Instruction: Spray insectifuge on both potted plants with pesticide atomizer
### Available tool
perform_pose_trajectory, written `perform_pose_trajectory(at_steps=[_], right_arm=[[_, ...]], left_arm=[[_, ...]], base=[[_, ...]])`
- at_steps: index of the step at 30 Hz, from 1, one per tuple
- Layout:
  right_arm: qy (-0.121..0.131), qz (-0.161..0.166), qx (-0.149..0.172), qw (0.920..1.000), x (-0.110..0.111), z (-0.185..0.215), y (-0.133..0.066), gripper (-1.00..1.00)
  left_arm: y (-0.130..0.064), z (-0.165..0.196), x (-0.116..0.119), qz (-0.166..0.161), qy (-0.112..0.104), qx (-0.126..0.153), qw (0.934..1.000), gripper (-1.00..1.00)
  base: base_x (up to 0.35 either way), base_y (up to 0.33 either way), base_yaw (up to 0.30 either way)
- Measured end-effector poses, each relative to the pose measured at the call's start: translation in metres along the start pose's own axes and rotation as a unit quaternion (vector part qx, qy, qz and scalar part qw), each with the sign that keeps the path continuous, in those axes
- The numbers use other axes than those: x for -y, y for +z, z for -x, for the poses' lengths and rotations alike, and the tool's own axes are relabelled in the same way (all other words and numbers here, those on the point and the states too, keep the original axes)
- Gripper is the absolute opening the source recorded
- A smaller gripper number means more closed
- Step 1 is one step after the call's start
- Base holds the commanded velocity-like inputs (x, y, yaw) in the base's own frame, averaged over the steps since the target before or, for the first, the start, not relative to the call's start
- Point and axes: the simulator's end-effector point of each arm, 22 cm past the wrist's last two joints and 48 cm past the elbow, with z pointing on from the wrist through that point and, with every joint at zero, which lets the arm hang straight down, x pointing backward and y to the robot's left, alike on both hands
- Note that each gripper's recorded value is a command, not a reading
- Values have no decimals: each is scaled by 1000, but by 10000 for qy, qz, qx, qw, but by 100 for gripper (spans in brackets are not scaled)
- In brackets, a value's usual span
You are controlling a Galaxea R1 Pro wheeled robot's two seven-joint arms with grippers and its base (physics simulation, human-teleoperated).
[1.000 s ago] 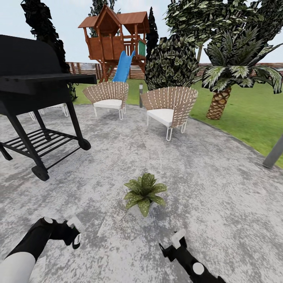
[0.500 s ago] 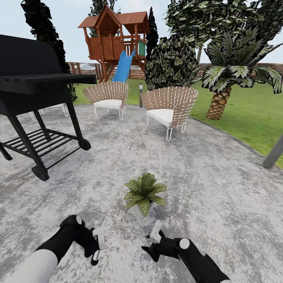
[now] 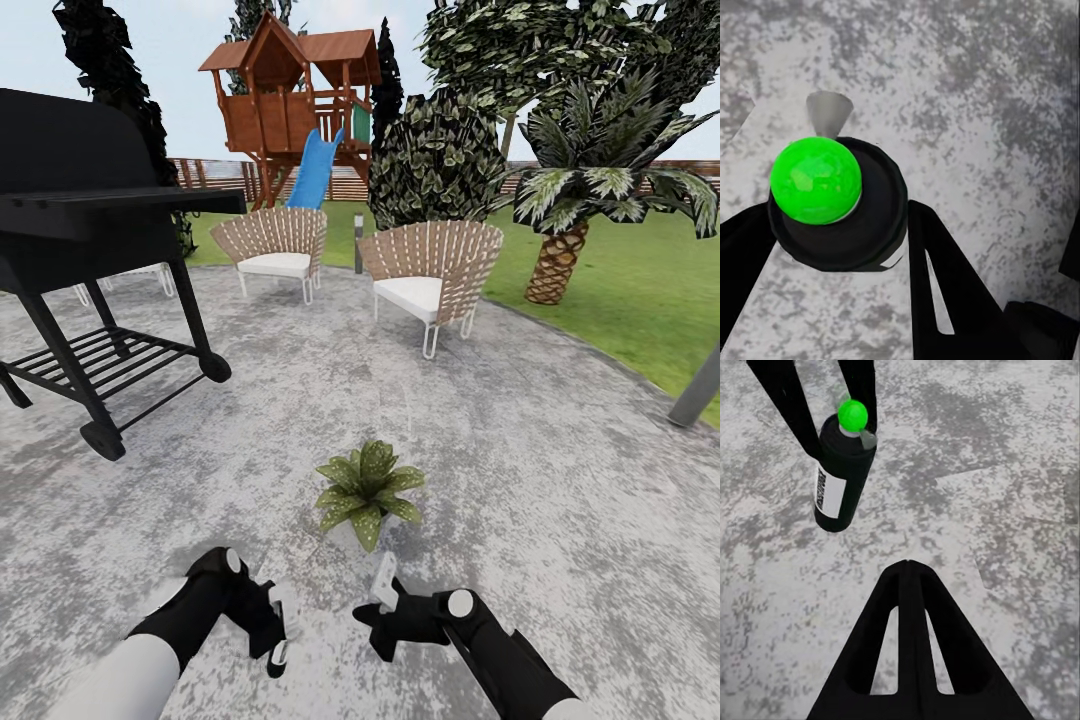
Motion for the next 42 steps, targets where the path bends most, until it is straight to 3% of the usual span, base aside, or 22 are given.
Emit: perform_pose_trajectory(at_steps=[14,35,42], right_arm=[[-18,1,20,10000,0,2,0,-100],[-18,6,38,10000,-1,4,1,-100],[-16,5,40,10000,-1,4,1,-100]], left_arm=[[16,47,24,-175,196,284,9993,-100],[28,76,47,-395,240,497,9977,-100],[32,85,55,-484,405,622,9961,-100]], base=[[0,0,0],[0,0,0],[0,0,0]])
